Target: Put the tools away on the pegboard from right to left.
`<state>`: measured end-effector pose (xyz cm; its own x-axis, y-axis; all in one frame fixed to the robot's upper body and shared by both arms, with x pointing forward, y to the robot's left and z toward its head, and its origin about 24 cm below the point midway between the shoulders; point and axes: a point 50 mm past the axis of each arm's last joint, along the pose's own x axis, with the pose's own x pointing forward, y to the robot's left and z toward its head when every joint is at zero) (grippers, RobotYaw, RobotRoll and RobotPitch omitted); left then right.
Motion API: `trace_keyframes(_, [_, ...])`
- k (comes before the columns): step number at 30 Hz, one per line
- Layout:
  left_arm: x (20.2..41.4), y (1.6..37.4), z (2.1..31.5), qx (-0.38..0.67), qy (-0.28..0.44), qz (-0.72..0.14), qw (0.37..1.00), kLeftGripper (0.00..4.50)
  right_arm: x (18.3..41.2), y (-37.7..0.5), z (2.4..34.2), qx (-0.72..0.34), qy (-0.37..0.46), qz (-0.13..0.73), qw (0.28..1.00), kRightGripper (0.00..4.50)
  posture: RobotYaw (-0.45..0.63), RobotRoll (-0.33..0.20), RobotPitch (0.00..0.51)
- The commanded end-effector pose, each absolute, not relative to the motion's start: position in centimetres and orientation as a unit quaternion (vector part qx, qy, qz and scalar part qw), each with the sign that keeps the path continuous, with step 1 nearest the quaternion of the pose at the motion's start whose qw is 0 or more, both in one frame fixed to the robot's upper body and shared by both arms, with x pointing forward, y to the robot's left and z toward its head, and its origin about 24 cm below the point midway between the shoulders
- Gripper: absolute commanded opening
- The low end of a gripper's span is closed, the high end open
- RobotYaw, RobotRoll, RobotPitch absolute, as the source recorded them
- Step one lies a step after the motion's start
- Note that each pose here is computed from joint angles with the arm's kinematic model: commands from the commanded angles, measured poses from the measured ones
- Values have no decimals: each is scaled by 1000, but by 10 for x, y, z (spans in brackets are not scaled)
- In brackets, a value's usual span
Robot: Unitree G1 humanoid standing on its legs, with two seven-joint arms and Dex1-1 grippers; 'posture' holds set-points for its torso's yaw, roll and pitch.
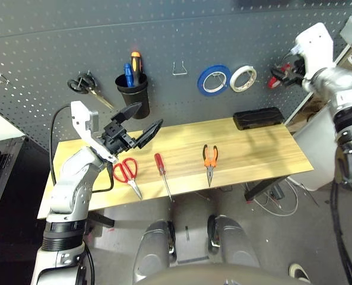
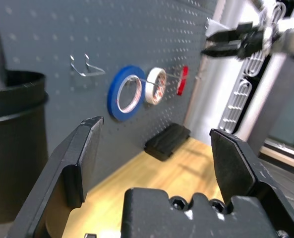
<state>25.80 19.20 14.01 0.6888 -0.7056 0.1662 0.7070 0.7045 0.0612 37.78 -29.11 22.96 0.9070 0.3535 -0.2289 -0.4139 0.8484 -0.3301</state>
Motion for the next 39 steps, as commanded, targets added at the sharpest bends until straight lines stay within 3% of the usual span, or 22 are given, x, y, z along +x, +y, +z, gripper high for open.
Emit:
trace_keyframes(1, [256,187,136,1,-62,-396,916,4500,355,-290,227,-140,138,291,936,4461,5,0,77])
trace_keyframes(7, [257,182,126,7,-32,-403,914,4500,325,-275,179,-108,264,332,899,4461,5,0,77])
trace_keyframes(16, [258,174,113,28,4,-420,907,4500,324,-219,93,-34,360,278,890,4461,8,0,93])
trace_keyframes(20, [258,172,108,35,17,-429,903,4500,322,-198,70,-6,396,234,888,4461,29,0,129])
trace_keyframes(26, [246,176,96,35,51,-446,893,4500,309,-162,42,62,440,143,884,4461,24,0,185])
trace_keyframes(33, [228,178,85,28,93,-478,873,4500,292,-116,24,35,462,67,884,4461,9,0,222])
trace_keyframes(39, [223,182,84,33,110,-487,866,4500,293,-99,20,59,456,39,887,4461,2,0,237])
